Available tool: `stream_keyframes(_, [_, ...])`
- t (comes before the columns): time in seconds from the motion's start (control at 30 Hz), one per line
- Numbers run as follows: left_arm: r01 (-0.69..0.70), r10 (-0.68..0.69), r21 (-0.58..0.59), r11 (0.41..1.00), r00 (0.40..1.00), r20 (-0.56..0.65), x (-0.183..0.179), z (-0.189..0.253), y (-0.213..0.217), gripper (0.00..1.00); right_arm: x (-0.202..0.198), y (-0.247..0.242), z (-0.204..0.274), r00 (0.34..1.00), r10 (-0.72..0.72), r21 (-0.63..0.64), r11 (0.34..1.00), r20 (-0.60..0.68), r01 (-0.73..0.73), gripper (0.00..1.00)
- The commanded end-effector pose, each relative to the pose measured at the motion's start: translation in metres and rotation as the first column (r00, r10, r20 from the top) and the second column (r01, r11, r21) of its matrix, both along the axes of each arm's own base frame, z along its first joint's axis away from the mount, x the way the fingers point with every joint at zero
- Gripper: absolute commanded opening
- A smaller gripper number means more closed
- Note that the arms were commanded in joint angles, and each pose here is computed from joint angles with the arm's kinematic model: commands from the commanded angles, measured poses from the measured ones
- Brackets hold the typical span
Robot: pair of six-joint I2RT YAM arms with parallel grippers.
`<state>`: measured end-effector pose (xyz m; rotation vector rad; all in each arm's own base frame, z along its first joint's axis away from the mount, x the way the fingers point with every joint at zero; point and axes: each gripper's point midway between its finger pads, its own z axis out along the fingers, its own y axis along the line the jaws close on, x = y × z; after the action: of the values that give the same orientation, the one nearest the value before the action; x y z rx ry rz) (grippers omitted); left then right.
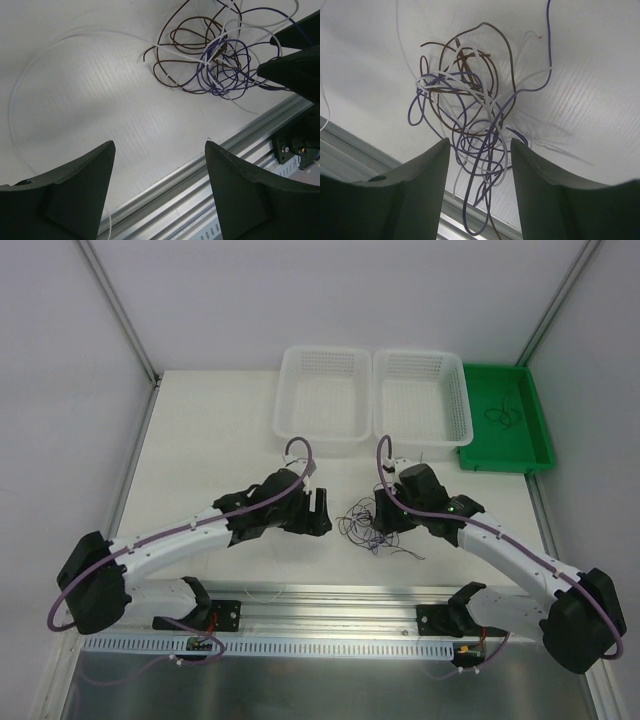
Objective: Untangle the cables
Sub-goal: Untie the cable.
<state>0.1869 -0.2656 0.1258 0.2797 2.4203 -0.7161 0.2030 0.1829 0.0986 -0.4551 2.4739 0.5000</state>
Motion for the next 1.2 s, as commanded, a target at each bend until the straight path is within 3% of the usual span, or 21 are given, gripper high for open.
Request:
stream_keyframes(0.0, [0.046, -0.045, -0.131, 0.990, 0.999, 0.012, 0.017, 0.013, -0.051, 0.71, 0.016, 0.008, -0.003, 0.998, -0.003, 0.010, 1.000, 0.060, 0.002, 0.54])
stream_keyframes(0.17, [0.083, -0.083, -0.211, 0.974, 0.997, 0.009, 0.029, 0.008, -0.096, 0.67, 0.019, 0.015, -0.015, 0.999, -0.002, 0.038, 0.999, 0.048, 0.000, 0.50])
stream_keyframes(0.5, [0.142, -0.151, -0.207, 0.968, 0.988, -0.030, 0.034, -0.040, -0.137, 0.55, 0.013, 0.032, -0.033, 1.000, 0.029, 0.111, 0.993, -0.008, -0.028, 0.42])
stream_keyframes(0.6, [0.115, -0.125, -0.161, 0.980, 0.991, -0.049, 0.036, -0.062, -0.131, 0.37, 0.011, 0.030, -0.036, 1.000, 0.024, 0.111, 0.994, -0.011, -0.023, 0.35])
stream_keyframes(0.63, [0.105, -0.114, -0.154, 0.982, 0.992, -0.047, 0.037, -0.065, -0.129, 0.27, 0.011, 0.029, -0.036, 1.000, 0.023, 0.106, 0.994, -0.009, -0.022, 0.33])
stream_keyframes(0.67, [0.091, -0.098, -0.144, 0.985, 0.994, -0.040, 0.039, -0.067, -0.126, 0.06, 0.010, 0.027, -0.037, 1.000, 0.018, 0.098, 0.995, -0.011, -0.017, 0.26])
stream_keyframes(0.7, [0.086, -0.091, -0.146, 0.986, 0.995, -0.027, 0.039, -0.065, -0.123, 0.00, 0.011, 0.023, -0.038, 1.000, 0.006, 0.083, 0.997, -0.005, -0.005, 0.22])
stream_keyframes(0.83, [0.075, -0.073, -0.097, 0.992, 0.997, 0.020, 0.037, -0.060, -0.101, 0.00, 0.017, 0.004, -0.030, 0.996, -0.079, 0.039, 0.996, 0.037, 0.078, 0.02])
stream_keyframes(1.03, [0.033, -0.025, -0.053, 0.998, 0.990, 0.139, 0.035, -0.029, -0.055, 0.00, 0.028, -0.050, -0.006, 0.949, -0.297, 0.039, 0.955, 0.103, 0.294, 0.01])
stream_keyframes(1.17, [0.105, -0.087, -0.087, 0.991, 0.977, 0.193, 0.020, -0.005, -0.039, 0.00, 0.026, -0.075, 0.015, 0.912, -0.383, 0.049, 0.924, 0.145, 0.380, 0.01])
